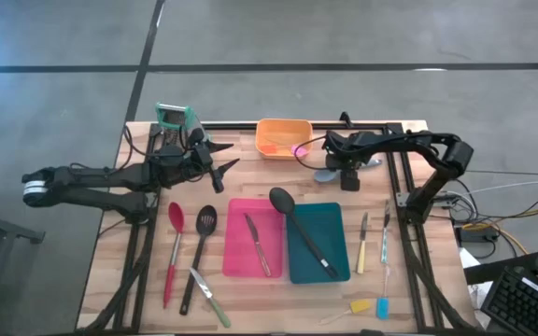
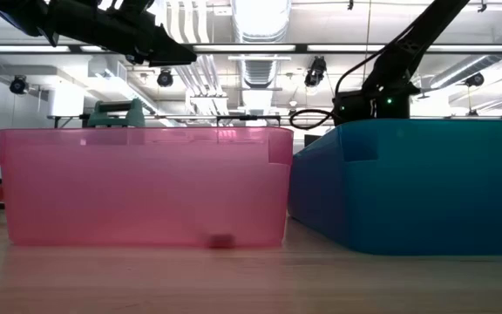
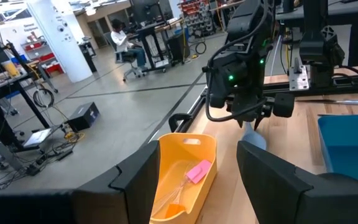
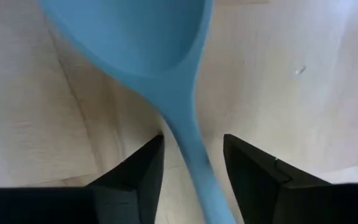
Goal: Pick & Place Kitchen Items
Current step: Put the gray spoon into the blue bin
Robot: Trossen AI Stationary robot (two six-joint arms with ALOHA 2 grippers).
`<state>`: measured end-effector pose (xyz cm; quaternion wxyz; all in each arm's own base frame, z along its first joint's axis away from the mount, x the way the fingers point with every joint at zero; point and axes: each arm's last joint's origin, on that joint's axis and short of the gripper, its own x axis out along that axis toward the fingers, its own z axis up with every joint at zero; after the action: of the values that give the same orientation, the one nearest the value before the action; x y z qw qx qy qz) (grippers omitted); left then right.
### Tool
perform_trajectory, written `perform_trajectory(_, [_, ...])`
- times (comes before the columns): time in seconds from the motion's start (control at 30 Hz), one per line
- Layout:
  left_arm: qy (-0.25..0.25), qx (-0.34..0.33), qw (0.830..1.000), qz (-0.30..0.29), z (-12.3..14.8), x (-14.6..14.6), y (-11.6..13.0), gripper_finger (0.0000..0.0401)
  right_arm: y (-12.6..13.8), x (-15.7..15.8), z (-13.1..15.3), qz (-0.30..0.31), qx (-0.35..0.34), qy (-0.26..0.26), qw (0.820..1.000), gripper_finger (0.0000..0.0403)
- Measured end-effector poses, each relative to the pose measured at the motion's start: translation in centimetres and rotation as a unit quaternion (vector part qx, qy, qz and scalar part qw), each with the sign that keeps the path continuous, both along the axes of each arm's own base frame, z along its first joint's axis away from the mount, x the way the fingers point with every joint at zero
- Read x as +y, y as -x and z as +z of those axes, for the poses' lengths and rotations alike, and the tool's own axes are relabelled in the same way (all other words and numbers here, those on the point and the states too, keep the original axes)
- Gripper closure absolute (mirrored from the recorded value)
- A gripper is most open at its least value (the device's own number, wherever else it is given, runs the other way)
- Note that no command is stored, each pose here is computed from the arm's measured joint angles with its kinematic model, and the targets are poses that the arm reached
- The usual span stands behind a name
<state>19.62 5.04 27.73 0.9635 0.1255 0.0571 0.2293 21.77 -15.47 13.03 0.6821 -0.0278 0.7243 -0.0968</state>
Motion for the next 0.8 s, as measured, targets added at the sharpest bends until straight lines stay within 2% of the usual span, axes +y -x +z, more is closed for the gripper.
perform_trajectory(0.13, [0.000, 0.000, 1.000, 0.000, 0.0, 0.0, 0.0, 0.0183, 0.3, -0.3, -0.1, -0.007, -0.003, -0.010, 1.000, 0.0287])
perform_trajectory(0.33, [0.000, 0.000, 1.000, 0.000, 0.0, 0.0, 0.0, 0.0183, 0.9, -0.6, 0.6, -0.021, -0.037, -0.044, 0.998, 0.0374])
perform_trajectory(0.53, [0.000, 0.000, 1.000, 0.000, 0.0, 0.0, 0.0, 0.0183, 1.6, -0.2, 1.6, -0.051, -0.032, -0.042, 0.997, 0.0375])
perform_trajectory(0.8, [0.000, 0.000, 1.000, 0.000, 0.0, 0.0, 0.0, 0.0183, 2.9, 0.9, 5.4, -0.091, -0.077, -0.016, 0.993, 0.0375])
